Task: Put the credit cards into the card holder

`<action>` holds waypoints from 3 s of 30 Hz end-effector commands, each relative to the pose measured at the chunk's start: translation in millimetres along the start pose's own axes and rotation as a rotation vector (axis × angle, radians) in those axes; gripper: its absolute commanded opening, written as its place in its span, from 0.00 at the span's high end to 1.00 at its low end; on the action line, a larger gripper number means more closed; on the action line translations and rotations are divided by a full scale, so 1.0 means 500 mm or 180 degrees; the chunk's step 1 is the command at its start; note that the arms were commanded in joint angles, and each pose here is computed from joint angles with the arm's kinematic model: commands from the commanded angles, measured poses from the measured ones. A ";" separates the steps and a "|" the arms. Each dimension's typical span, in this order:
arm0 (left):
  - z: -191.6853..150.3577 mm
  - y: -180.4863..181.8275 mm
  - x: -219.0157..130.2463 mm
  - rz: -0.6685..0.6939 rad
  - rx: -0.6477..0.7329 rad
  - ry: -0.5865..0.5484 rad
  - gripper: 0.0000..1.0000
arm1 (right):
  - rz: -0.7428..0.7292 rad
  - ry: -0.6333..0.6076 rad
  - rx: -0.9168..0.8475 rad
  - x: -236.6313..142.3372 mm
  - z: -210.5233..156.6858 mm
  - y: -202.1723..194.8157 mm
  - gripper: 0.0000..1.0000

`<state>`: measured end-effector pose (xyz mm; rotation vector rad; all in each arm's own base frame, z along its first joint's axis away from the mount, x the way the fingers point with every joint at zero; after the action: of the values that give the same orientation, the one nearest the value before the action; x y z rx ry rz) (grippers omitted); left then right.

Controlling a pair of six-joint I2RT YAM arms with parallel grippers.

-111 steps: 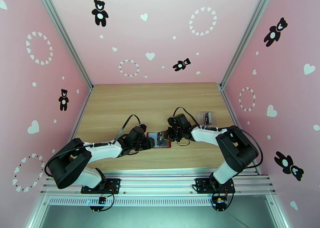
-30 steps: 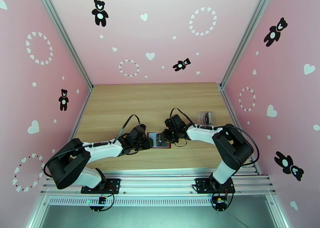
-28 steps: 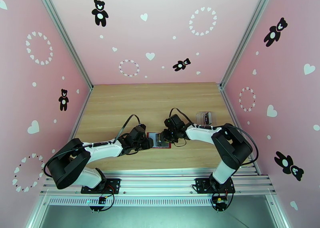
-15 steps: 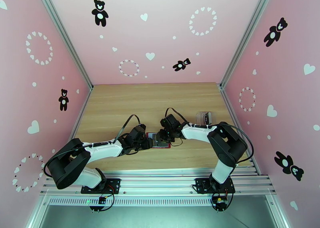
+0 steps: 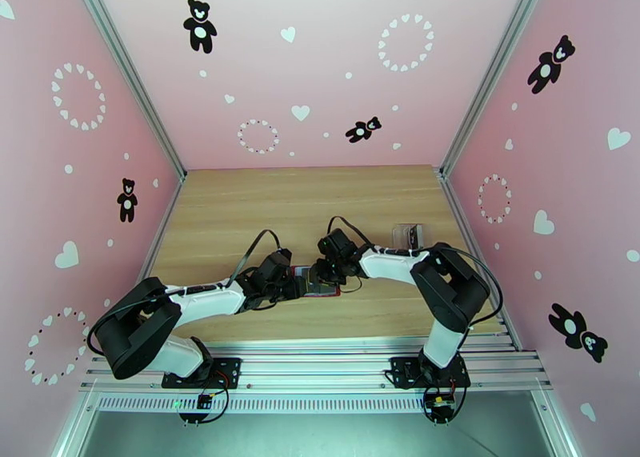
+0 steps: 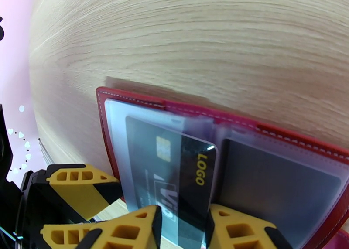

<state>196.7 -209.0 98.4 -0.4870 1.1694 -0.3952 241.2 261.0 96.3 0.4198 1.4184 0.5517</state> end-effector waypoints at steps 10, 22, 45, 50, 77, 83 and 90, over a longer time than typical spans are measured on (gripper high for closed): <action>0.000 -0.004 -0.013 -0.0017 0.0030 -0.0053 0.59 | -0.0198 0.0000 -0.0120 -0.017 0.001 0.013 0.64; 0.022 -0.006 -0.036 0.0010 0.0043 -0.0154 0.62 | -0.0426 -0.0116 -0.0265 -0.043 0.014 0.021 0.57; 0.009 0.022 0.018 0.0167 -0.0042 -0.0017 0.80 | -0.0381 0.0062 -0.0270 0.004 0.008 0.024 0.65; 0.010 0.021 0.018 0.0158 -0.0041 -0.0018 0.80 | -0.0346 0.0090 -0.0311 0.012 0.004 0.041 0.67; 0.012 0.021 -0.017 0.0098 -0.0045 -0.0157 0.77 | -0.0644 -0.0025 -0.0520 -0.021 0.015 0.037 0.84; 0.011 0.022 -0.013 0.0092 -0.0051 -0.0135 0.78 | -0.0664 0.0024 -0.0520 -0.008 0.015 0.031 0.87; 0.008 0.024 -0.016 0.0085 -0.0055 -0.0151 0.78 | -0.0758 0.0055 -0.0504 0.002 0.012 0.017 0.90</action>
<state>199.1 -197.3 102.5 -0.4859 1.1370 -0.3583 243.7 269.1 103.6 0.1387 1.3989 0.4930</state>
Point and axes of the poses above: each hand's point on the last joint's axis, 136 mm out from that joint toward the fingers, its own x axis out along the fingers, its own y axis along the line the jaws close on, z = x × y, the point moved 9 cm from there along -x, back along the fingers, and after that the axes turned 1 degree about -x, right-handed, at the moved point
